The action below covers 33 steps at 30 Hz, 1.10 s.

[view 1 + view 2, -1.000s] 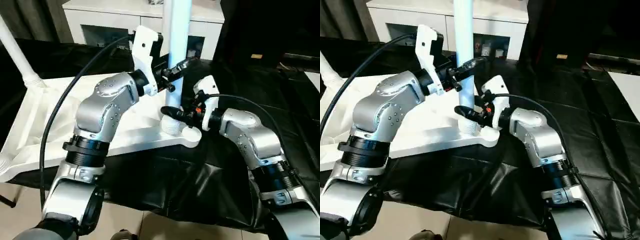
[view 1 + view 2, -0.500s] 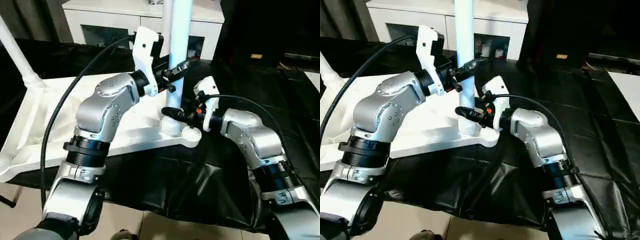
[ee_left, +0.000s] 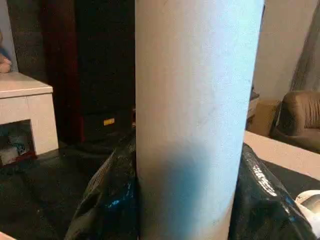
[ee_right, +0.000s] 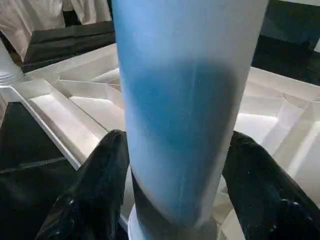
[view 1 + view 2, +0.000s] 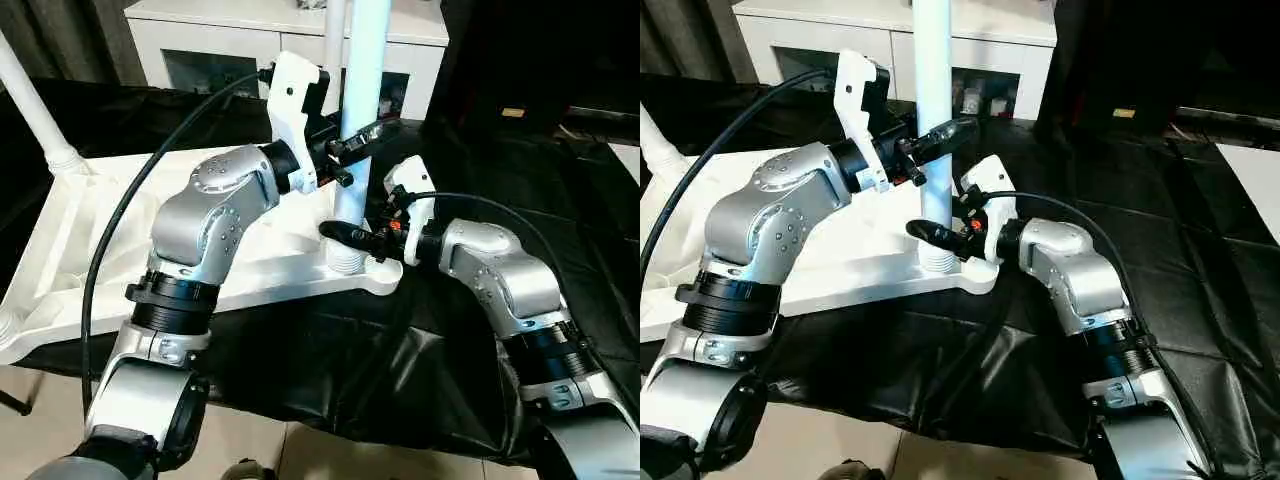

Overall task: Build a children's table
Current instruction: Insert table leg to table base

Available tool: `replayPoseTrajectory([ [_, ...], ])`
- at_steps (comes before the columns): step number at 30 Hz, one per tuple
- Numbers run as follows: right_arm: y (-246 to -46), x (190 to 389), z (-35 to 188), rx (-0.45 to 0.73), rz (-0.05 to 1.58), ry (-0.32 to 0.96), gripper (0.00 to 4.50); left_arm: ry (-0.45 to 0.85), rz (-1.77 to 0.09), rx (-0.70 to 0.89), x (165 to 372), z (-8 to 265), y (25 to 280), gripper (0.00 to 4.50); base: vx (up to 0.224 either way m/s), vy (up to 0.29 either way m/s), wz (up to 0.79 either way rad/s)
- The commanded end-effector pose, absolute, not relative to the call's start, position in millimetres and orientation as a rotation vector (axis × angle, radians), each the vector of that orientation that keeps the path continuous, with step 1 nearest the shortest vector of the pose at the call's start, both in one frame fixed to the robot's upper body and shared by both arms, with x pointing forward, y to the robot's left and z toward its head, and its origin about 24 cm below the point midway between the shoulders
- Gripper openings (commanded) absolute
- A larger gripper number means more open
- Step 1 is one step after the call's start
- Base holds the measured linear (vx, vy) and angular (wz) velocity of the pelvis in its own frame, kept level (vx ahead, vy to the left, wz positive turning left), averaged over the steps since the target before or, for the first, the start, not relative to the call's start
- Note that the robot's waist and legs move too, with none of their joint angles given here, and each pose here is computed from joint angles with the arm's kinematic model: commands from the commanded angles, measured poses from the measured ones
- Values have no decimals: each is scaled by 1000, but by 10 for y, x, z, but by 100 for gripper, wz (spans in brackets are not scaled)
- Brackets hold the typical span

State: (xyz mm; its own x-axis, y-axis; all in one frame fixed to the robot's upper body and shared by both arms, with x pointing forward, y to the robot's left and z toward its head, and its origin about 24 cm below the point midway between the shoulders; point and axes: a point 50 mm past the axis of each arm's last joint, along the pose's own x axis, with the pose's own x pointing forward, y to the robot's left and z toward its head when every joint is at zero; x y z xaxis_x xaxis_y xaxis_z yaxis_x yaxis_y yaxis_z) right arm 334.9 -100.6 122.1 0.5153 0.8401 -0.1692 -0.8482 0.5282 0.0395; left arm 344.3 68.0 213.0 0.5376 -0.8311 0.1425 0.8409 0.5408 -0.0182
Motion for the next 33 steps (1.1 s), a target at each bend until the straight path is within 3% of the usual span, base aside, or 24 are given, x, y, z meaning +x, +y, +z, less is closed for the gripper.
replayPoseTrajectory([
  [1, -1012, 3376, 1271, -52, 1011, 161, 260, -161, -1024, -71, 3405, 2246, 655, 177, 0, 0, 0],
  [10, -1010, 3373, 1285, -34, 1022, 149, 194, -157, -1039, -67, 3393, 2244, 650, 177, 0, 0, 0],
  [16, -1015, 3376, 1309, -28, 1025, 134, 186, -99, -1005, -120, 3433, 2215, 675, 177, 0, 0, 0],
  [18, -1029, 3388, 1330, -20, 1009, 119, 186, -77, -996, -126, 3450, 2197, 705, 247, 0, 0, 0],
  [20, -1044, 3400, 1350, -15, 993, 107, 185, -62, -1002, -112, 3449, 2171, 723, 255, 0, 0, 0],
  [26, -1273, 3521, 1409, 29, 819, 72, 185, -44, -1011, -134, 3399, 2128, 779, 312, 0, 0, 0],
  [27, -1393, 3554, 1416, 54, 756, 65, 185, -49, -968, -126, 3415, 2110, 807, 333, 0, 0, 0],
  [33, -1707, 3503, 1334, 18, 685, 97, 185, -130, -983, -46, 3306, 2023, 945, 340, 0, 0, 0],
])
